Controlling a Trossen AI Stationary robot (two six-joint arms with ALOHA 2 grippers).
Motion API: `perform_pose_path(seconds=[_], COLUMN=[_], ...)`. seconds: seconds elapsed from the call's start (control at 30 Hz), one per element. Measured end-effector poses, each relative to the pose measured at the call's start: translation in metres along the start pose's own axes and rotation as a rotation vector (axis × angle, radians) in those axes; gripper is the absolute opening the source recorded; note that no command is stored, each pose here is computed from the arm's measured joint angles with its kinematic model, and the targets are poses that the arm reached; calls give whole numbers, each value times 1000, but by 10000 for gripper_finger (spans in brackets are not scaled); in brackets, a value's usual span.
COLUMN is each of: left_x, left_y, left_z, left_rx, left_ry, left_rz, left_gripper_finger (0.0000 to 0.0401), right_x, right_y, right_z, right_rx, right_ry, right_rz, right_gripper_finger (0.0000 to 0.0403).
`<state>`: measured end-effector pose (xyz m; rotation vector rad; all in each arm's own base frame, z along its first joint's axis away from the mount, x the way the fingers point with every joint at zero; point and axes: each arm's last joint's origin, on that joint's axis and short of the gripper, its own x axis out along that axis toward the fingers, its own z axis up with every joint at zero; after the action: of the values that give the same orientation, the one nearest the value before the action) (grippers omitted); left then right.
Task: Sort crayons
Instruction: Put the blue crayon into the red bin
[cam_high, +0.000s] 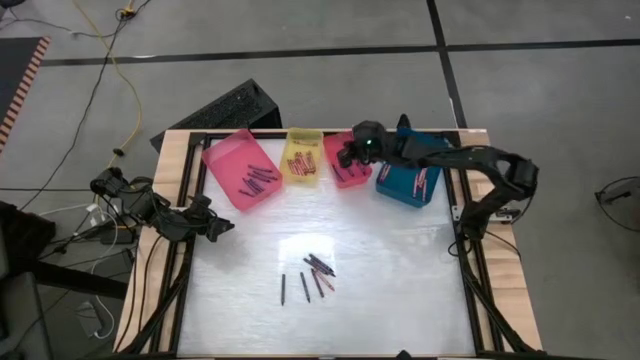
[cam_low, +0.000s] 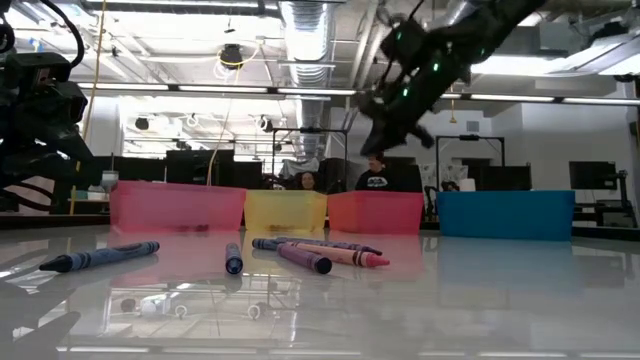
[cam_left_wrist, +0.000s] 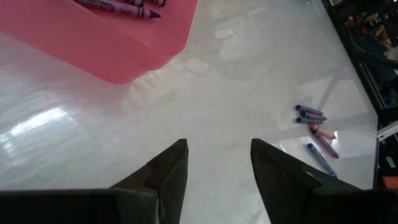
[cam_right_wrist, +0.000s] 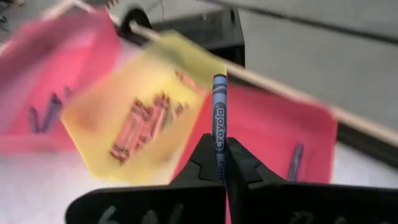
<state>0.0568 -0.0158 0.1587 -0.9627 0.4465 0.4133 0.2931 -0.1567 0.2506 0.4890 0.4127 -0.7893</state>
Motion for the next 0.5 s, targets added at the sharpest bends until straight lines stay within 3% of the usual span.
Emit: perform_pose_path(seconds=[0.5], left_x=[0], left_y=[0], left_z=[0], left_rx=[0], left_ry=[-1], left_rz=[0], left_gripper_finger=[165], right_x=[61], right_y=[-14], right_z=[-54], right_rx=[142], right_ry=[209], right_rz=[-118], right_gripper_finger=[24])
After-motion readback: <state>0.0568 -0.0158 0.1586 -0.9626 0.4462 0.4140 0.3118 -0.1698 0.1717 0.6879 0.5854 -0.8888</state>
